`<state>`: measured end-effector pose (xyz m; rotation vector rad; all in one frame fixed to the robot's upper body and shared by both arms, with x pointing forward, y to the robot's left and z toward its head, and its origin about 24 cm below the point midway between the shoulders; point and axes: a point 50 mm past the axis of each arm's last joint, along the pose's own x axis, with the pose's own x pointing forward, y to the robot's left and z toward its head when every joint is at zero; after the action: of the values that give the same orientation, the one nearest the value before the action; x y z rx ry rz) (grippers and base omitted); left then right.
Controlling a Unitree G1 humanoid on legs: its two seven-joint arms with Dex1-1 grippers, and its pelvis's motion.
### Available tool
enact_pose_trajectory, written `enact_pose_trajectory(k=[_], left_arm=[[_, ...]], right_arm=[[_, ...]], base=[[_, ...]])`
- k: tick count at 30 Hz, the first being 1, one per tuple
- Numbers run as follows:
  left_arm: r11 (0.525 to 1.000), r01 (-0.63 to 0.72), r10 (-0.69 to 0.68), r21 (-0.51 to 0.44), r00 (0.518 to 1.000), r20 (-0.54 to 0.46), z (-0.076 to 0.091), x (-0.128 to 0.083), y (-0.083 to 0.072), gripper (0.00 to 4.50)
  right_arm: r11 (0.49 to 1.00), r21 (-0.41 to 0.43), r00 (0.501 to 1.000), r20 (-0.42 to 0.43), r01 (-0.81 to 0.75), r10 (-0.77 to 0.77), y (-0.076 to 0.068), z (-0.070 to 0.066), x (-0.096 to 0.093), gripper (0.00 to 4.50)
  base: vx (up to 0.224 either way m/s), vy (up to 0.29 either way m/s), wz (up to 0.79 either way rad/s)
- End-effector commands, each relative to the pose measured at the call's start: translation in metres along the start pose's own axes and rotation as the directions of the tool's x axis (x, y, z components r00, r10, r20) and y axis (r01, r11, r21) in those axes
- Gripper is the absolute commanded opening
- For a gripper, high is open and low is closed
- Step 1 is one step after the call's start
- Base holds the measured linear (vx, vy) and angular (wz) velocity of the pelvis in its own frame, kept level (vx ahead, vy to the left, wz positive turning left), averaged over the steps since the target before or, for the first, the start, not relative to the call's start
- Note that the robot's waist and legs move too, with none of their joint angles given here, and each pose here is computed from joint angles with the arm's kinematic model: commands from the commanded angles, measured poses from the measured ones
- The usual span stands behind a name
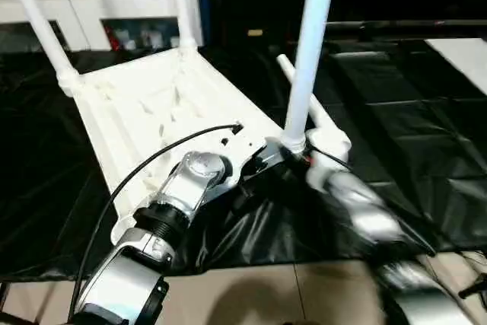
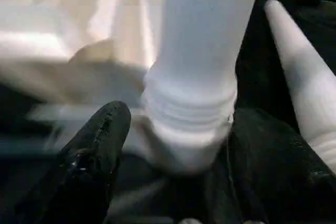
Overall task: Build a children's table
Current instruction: Rotate leg to tighten, then rotate table base
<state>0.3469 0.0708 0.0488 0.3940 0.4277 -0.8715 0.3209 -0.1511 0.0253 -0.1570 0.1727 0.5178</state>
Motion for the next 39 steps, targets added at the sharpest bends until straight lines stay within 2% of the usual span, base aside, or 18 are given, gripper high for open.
enact_pose_trajectory(k=[1, 3, 4, 6, 9, 13, 14, 16, 17, 19, 21, 25, 26, 27, 28, 31, 36, 39], left_arm=[[0.998, -0.057, 0.055, -0.024, 0.996, -0.066, -0.020, -0.006, 0.007, 0.00], [0.999, -0.042, 0.041, -0.029, 0.999, -0.009, -0.014, -0.007, 0.007, 0.00], [0.999, -0.030, 0.030, -0.032, 0.999, 0.017, -0.011, -0.008, 0.007, 0.44], [0.999, -0.011, 0.014, -0.045, 0.996, 0.084, -0.002, -0.012, 0.009, 0.55], [0.997, -0.033, 0.042, -0.065, 0.988, 0.151, 0.009, -0.018, 0.014, 0.73], [0.981, -0.180, 0.191, -0.070, 0.963, 0.190, 0.022, -0.039, 0.042, 0.73], [0.978, -0.191, 0.204, -0.080, 0.960, 0.192, 0.023, -0.041, 0.045, 0.73], [0.955, -0.285, 0.296, -0.086, 0.941, 0.166, 0.019, -0.058, 0.066, 0.73], [0.951, -0.298, 0.309, -0.084, 0.938, 0.160, 0.019, -0.061, 0.069, 0.73], [0.904, -0.425, 0.427, -0.041, 0.901, 0.078, 0.006, -0.087, 0.095, 0.73], [0.863, -0.505, 0.505, -0.023, 0.863, 0.005, -0.007, -0.107, 0.110, 0.73], [0.775, -0.632, 0.630, 0.030, 0.767, -0.117, -0.030, -0.142, 0.130, 0.36], [0.761, -0.646, 0.647, 0.065, 0.747, -0.156, -0.038, -0.148, 0.133, 0.36], [0.750, -0.656, 0.658, 0.082, 0.731, -0.181, -0.044, -0.153, 0.135, 0.13], [0.742, -0.664, 0.667, 0.091, 0.717, -0.202, -0.049, -0.156, 0.136, 0.04], [0.739, -0.662, 0.669, 0.124, 0.703, -0.241, -0.057, -0.159, 0.136, 0.00], [0.813, -0.567, 0.573, 0.130, 0.741, -0.351, -0.084, -0.152, 0.122, 0.00], [0.848, -0.514, 0.519, 0.124, 0.762, -0.386, -0.092, -0.148, 0.115, 0.00]], right_arm=[[0.996, -0.036, 0.996, 0.032, -0.083, 0.084, 0.000, 0.011, -0.010, 3.54], [0.989, -0.041, 0.989, 0.035, -0.145, 0.147, 0.000, 0.013, -0.022, 3.54], [0.984, -0.044, 0.984, 0.036, -0.174, 0.175, 0.001, 0.014, -0.026, 3.66], [0.970, -0.040, 0.970, 0.024, -0.240, 0.241, 0.002, 0.017, -0.034, 3.66], [0.965, -0.034, 0.966, 0.009, -0.259, 0.260, 0.003, 0.018, -0.033, 3.66], [0.965, -0.045, 0.966, -0.011, -0.259, 0.259, 0.008, 0.022, -0.025, 3.66], [0.965, -0.046, 0.966, -0.013, -0.258, 0.257, 0.009, 0.023, -0.024, 3.66], [0.964, -0.015, 0.963, -0.037, -0.266, 0.265, 0.013, 0.024, -0.017, 3.66], [0.964, -0.010, 0.963, -0.043, -0.266, 0.265, 0.014, 0.024, -0.017, 3.66], [0.964, 0.017, 0.961, -0.077, -0.267, 0.267, 0.019, 0.024, -0.007, 3.66], [0.965, 0.025, 0.961, -0.089, -0.262, 0.264, 0.022, 0.024, 0.000, 3.66], [0.972, 0.025, 0.964, -0.130, -0.232, 0.234, 0.027, 0.024, 0.016, 3.66], [0.976, 0.028, 0.966, -0.141, -0.214, 0.216, 0.027, 0.023, 0.020, 3.66], [0.979, 0.032, 0.968, -0.148, -0.201, 0.203, 0.027, 0.023, 0.023, 3.66], [0.983, 0.032, 0.970, -0.155, -0.183, 0.185, 0.026, 0.023, 0.025, 3.49], [0.988, 0.040, 0.973, -0.175, -0.148, 0.153, 0.023, 0.023, 0.030, 3.29], [0.996, 0.016, 0.977, -0.193, -0.093, 0.094, 0.022, 0.025, 0.042, 2.91], [0.995, 0.014, 0.976, -0.194, -0.095, 0.095, 0.024, 0.025, 0.044, 2.78]], base=[[0.056, -0.019, -0.02], [0.056, -0.018, -0.01], [0.000, 0.000, 0.00], [0.000, 0.000, 0.00], [0.000, 0.000, 0.00], [0.000, 0.000, 0.00], [0.000, 0.000, 0.00], [0.000, 0.000, 0.00], [0.000, 0.000, 0.00], [0.000, 0.000, 0.00], [0.000, 0.000, 0.00], [0.000, 0.000, 0.00], [0.000, 0.000, 0.00], [0.000, 0.000, 0.00], [0.000, 0.000, 0.00], [0.000, 0.000, 0.00], [0.000, 0.000, 0.00], [0.000, 0.000, 0.00]])
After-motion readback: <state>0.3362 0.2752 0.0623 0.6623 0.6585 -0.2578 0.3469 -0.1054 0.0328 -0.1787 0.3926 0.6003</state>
